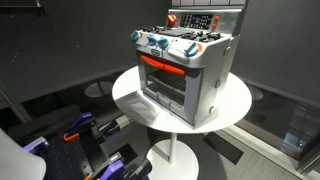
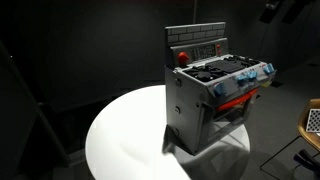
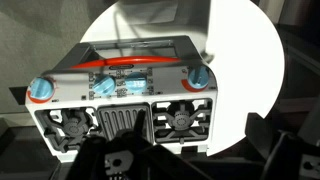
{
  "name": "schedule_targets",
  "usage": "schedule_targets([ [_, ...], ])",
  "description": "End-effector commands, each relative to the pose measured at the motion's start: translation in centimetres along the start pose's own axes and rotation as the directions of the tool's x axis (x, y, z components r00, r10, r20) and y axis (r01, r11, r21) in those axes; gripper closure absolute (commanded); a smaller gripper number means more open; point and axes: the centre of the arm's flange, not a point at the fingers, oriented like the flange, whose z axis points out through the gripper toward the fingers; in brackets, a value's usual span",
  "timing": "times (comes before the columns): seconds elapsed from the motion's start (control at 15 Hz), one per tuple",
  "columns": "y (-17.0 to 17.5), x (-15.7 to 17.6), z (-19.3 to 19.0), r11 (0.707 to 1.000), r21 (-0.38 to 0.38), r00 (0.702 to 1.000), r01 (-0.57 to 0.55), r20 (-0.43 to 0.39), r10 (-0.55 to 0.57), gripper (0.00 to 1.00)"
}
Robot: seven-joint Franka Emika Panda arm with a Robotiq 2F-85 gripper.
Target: Press the top orange button on the microwave oven controlling panel of the stove
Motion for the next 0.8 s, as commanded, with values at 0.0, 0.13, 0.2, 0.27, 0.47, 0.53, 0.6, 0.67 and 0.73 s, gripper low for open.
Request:
schedule_targets([
  [0.0,0.0,0.0,0.0,1.000,0.000,1.000,0.000,0.000,0.000,0.00],
  [0.13,0.0,0.0,0.0,1.000,0.000,1.000,0.000,0.000,0.000,0.00],
  [0.2,0.0,0.0,0.0,1.000,0.000,1.000,0.000,0.000,0.000,0.00],
  [0.27,0.0,0.0,0.0,1.000,0.000,1.000,0.000,0.000,0.000,0.00],
  [0.47,0.0,0.9,-0.3,1.000,-0.009,1.000,-0.006,-0.020,0.006,0.00],
  [0.53,0.0,1.1,-0.4,1.000,-0.009,1.000,-0.007,-0.027,0.006,0.00],
  [0.6,-0.1,1.6,-0.6,1.000,-0.009,0.999,-0.009,-0.037,0.009,0.00],
  [0.67,-0.1,2.0,-0.8,1.000,-0.009,0.999,-0.011,-0.045,0.011,0.00],
  [0.73,-0.1,2.5,-1.0,1.000,-0.010,0.998,-0.013,-0.058,0.012,0.00],
])
